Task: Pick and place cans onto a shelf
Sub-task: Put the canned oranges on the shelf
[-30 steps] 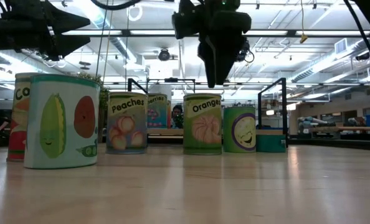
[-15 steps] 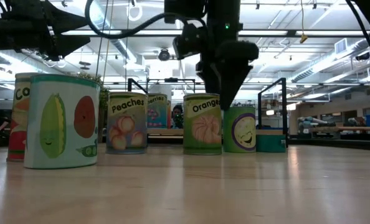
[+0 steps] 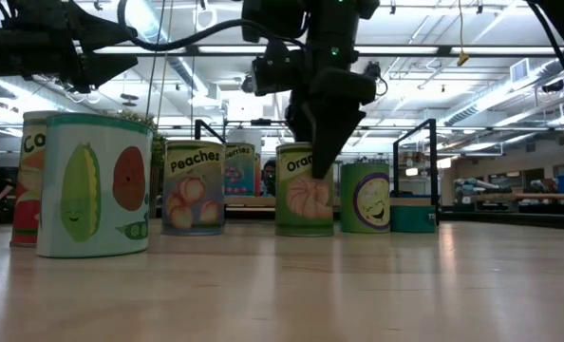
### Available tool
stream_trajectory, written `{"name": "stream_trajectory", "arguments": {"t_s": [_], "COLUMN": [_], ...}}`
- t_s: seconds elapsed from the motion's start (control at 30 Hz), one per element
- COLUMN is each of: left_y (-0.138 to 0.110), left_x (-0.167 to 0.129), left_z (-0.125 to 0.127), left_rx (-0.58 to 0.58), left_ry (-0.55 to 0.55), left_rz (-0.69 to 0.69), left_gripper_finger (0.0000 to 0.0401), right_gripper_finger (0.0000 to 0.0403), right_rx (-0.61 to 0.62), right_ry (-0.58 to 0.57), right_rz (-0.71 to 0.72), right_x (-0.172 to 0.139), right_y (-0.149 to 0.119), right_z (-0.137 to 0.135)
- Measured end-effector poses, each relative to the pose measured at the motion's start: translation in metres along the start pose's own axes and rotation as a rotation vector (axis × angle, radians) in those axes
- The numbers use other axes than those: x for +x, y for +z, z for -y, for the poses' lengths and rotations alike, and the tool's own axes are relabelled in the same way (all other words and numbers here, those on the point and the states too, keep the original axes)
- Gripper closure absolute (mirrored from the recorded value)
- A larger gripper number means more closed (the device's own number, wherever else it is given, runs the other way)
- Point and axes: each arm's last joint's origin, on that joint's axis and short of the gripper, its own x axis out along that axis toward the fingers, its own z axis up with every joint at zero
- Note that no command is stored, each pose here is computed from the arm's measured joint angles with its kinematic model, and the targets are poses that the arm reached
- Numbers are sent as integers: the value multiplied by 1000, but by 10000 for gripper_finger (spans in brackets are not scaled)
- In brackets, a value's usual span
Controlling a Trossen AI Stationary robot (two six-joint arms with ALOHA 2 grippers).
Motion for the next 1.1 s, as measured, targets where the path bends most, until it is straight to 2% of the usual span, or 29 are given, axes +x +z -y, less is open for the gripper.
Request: {"name": "stream_trajectory", "arguments": {"t_s": [0.4,0.63,0.73,0.93,1.1], "left_y": [0,0,0,0,0], "left_x": [0,0,0,0,0], "left_z": [0,0,0,0,0], "left_rx": [-1,-1,-1,-1,5], "left_ry": [0,0,0,0,0], "left_rz": [0,0,0,0,0], "left_gripper_finger": [9,9,9,9,9], "right_gripper_finger": [33,82,86,72,77], "right_rx": [-12,28,34,15,8], "right_ry": [30,82,83,18,-18], "right_rz": [80,104,101,78,96], "right_x": [0,1,1,-19,-40], "right_y": [7,8,8,10,15], "right_z": [1,9,12,26,41]}}
